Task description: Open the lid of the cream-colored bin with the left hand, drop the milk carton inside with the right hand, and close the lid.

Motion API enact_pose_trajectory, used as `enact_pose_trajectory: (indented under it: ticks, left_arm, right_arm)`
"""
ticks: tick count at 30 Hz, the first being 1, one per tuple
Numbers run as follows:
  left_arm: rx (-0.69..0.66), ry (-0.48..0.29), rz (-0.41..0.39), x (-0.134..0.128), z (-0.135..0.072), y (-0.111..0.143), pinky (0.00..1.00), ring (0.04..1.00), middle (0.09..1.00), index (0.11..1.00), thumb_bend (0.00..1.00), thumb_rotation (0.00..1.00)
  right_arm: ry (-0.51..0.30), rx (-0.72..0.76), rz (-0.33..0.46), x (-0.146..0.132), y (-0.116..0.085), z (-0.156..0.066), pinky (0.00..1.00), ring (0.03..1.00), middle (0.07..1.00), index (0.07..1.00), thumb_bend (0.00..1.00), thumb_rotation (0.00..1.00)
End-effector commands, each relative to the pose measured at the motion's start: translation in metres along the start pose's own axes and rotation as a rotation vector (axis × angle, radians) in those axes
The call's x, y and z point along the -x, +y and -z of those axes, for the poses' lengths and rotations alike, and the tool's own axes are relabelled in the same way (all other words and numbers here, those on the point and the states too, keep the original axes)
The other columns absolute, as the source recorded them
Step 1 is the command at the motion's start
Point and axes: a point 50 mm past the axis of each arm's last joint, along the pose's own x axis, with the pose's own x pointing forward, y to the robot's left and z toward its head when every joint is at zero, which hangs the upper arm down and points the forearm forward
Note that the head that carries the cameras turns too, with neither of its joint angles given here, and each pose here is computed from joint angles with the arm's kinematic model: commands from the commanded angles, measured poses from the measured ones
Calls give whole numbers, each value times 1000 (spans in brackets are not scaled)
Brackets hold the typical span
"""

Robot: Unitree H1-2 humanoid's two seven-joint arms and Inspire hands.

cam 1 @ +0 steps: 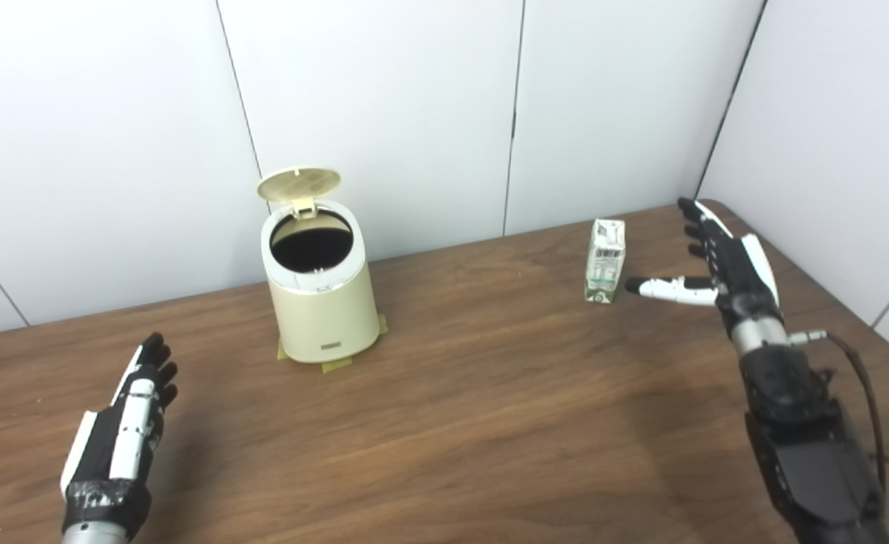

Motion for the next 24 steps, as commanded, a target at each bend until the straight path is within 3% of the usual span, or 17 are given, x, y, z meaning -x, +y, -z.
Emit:
enact_pose_trajectory:
  ticks: [1, 3, 5, 10, 11, 12, 13, 15, 22, 24]
  left_arm:
    - [-5, -75, 4, -9, -22, 0, 1000, 987, 996, 1000, 239, 891]
    - [-6, -77, 3, -9, -24, 1, 1000, 986, 996, 1000, 231, 891]
    - [-17, -84, 7, -10, -27, 2, 1000, 987, 997, 1000, 229, 891]
    - [-48, -85, 23, -11, -31, 5, 1000, 981, 988, 1000, 204, 821]
    - [-54, -82, 26, -11, -31, 5, 1000, 980, 988, 999, 191, 812]
    - [-62, -76, 26, -10, -31, 5, 1000, 980, 989, 1000, 182, 806]
    - [-65, -73, 25, -10, -31, 5, 1000, 978, 986, 997, 179, 802]
    - [-59, -74, 27, -8, -31, 4, 1000, 980, 989, 1000, 158, 775]
    - [-84, -67, 33, -5, -31, 4, 1000, 974, 989, 999, 134, 748]
    - [-97, -63, 39, -4, -31, 3, 997, 969, 983, 993, 137, 700]
  right_arm:
    - [-66, 44, 0, -24, -13, -25, 805, 944, 978, 950, 882, 89]
    - [-28, 93, -22, -36, -11, -28, 716, 905, 980, 964, 908, 113]
    - [-5, 121, -49, -46, -9, -31, 737, 902, 974, 972, 924, 121]
    - [36, 110, -65, -65, -2, -38, 514, 818, 999, 976, 959, 53]
    - [39, 119, -68, -69, -1, -39, 565, 868, 998, 972, 963, 65]
    - [41, 132, -67, -71, 0, -41, 705, 919, 999, 967, 966, 68]
    - [36, 157, -64, -74, 1, -43, 764, 953, 996, 958, 970, 69]
    - [29, 181, -61, -79, 3, -45, 884, 972, 980, 946, 972, 75]
    - [26, 185, -41, -88, 7, -48, 812, 889, 917, 914, 934, 66]
    - [8, 205, -23, -89, 8, -48, 798, 867, 899, 899, 922, 62]
